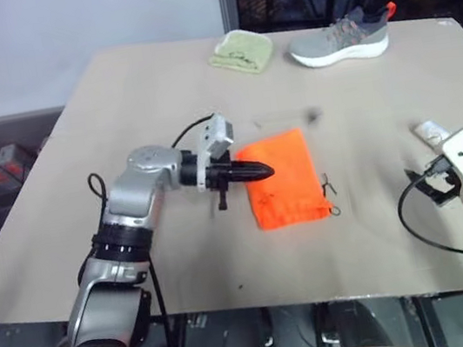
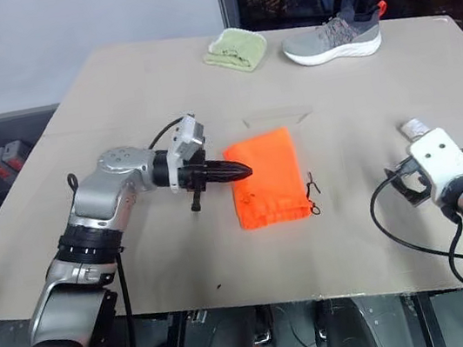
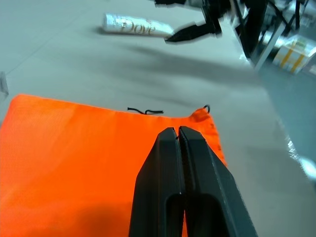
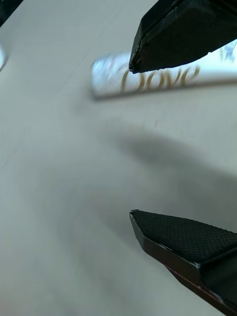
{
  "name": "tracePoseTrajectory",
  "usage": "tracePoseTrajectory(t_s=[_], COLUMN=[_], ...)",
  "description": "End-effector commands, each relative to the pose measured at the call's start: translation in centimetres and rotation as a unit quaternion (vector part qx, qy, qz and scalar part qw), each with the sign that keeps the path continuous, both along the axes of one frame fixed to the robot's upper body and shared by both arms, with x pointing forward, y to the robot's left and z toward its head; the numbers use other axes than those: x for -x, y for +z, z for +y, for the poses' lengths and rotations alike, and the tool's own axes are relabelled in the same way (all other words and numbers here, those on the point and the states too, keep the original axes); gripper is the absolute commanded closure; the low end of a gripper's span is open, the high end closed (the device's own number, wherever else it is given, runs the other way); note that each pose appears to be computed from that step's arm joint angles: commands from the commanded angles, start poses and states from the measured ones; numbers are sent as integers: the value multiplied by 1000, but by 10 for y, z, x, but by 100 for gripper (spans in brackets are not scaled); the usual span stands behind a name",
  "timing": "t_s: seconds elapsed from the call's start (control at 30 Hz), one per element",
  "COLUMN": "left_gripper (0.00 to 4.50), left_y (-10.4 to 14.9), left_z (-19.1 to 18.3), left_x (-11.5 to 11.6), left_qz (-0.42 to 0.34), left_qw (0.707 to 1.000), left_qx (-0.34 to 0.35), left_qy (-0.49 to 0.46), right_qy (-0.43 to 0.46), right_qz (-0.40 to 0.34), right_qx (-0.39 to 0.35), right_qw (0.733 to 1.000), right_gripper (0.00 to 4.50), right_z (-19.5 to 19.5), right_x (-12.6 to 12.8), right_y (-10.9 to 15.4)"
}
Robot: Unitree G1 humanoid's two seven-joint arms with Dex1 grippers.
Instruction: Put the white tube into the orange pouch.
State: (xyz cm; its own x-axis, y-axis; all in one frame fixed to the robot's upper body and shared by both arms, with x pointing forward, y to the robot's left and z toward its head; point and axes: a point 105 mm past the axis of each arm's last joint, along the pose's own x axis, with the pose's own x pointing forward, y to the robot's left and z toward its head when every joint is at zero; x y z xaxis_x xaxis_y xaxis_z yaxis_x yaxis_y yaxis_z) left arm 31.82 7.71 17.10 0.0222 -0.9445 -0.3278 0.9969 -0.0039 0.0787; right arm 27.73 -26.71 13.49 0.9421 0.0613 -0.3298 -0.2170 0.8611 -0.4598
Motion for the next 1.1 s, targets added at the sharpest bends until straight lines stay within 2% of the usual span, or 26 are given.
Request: tracePoseTrajectory(t_s=[0.03, 0.17, 0.23, 0.33, 0.63, 0.8, 1.0, 1.1], left_gripper=[373, 193, 193, 193, 193, 193, 193, 271], left_y=[0, -6, -12, -16, -22, -27, -31, -32], left_z=[1, 4, 7, 7, 14, -14, -24, -27], left_x=[17, 25, 28, 20, -16, -22, -19, -18], left_qz=[-30, -91, -125, -176, -239, -266, -275, -279], left_qw=[998, 991, 984, 972, 934, 917, 906, 902], left_qx=[-42, -82, -108, -130, -202, -194, -189, -188], left_qy=[-38, -46, -66, -86, -171, -224, -259, -272], right_qy=[-6, 1, 2, 1, 2, 3, -9, -15], right_qz=[-18, -14, -6, 13, 56, 60, 66, 71], right_qx=[2, 2, 6, 6, 30, 32, 29, 24], right_qw=[1000, 1000, 1000, 1000, 998, 998, 997, 997], right_gripper=[0, 0, 0, 0, 0, 0, 0, 0], right_z=[-5, -5, -9, -17, -38, -35, -36, -38], right_x=[-2, -2, 0, 1, -16, -27, -28, -27], right_y=[14, 13, 8, 0, -2, 5, 7, 6])
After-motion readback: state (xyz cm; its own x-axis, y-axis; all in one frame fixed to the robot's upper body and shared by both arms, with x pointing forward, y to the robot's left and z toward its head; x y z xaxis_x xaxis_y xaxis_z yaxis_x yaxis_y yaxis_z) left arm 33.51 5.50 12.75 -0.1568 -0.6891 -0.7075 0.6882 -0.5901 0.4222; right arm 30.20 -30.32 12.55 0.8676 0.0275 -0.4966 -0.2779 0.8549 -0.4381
